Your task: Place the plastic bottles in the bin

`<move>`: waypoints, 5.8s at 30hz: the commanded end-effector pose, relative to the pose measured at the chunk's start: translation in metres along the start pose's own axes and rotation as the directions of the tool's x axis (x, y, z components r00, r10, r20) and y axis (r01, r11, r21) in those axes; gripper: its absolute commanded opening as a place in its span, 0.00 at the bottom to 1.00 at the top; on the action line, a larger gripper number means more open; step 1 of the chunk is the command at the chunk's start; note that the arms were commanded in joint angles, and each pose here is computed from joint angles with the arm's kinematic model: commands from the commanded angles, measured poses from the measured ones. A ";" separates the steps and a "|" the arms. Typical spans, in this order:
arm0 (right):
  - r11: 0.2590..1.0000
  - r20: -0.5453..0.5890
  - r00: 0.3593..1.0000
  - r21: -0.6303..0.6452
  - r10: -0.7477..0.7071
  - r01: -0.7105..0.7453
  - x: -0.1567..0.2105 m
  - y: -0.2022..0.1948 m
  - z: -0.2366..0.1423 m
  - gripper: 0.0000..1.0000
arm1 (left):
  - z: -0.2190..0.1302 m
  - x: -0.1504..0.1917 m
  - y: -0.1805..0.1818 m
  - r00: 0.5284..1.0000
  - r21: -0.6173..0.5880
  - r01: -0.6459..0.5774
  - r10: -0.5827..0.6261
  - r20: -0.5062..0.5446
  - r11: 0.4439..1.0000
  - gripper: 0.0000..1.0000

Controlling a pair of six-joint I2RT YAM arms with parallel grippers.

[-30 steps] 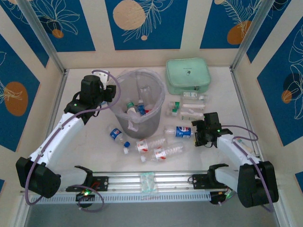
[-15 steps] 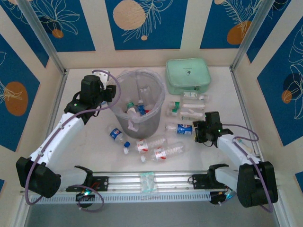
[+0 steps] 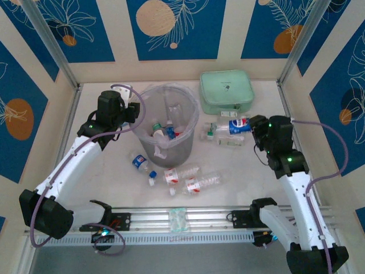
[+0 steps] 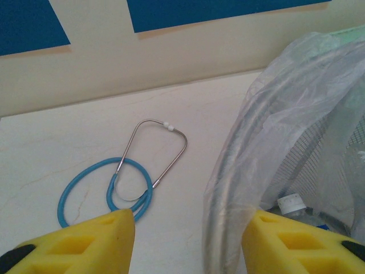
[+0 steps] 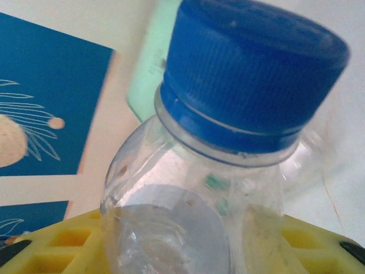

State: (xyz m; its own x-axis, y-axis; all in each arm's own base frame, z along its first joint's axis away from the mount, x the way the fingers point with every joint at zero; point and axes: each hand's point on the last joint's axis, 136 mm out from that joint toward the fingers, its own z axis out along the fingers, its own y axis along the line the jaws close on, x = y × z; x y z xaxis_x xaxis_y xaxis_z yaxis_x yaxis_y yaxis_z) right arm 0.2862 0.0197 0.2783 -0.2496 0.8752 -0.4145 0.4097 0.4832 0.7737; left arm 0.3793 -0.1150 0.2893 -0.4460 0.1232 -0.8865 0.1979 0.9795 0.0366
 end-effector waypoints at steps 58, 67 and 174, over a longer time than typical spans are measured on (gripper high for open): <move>0.355 -0.572 -0.045 -0.566 -0.819 0.744 0.320 0.109 0.095 0.60 | -0.004 0.015 0.009 0.998 -0.055 -0.045 0.042 -0.046 0.998 0.52; 0.341 -0.467 0.046 -0.570 -0.883 0.748 0.280 0.161 0.062 0.87 | -0.004 0.015 0.009 0.998 -0.055 -0.047 0.045 -0.046 0.997 0.52; 0.825 -0.136 0.841 0.168 -0.523 0.540 -0.003 -0.005 -0.027 0.50 | 0.000 0.018 0.010 0.997 -0.067 -0.047 0.043 -0.058 0.997 0.52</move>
State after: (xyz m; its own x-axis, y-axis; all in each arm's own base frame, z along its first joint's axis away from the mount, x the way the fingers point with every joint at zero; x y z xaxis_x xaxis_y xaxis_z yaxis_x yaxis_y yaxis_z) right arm 0.2564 0.0453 0.2479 -0.6122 0.5974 -0.5180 0.3726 0.7958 0.4774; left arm 0.3783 -0.1083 0.2907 -0.4361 0.1499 -0.8873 0.1642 0.9827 0.0853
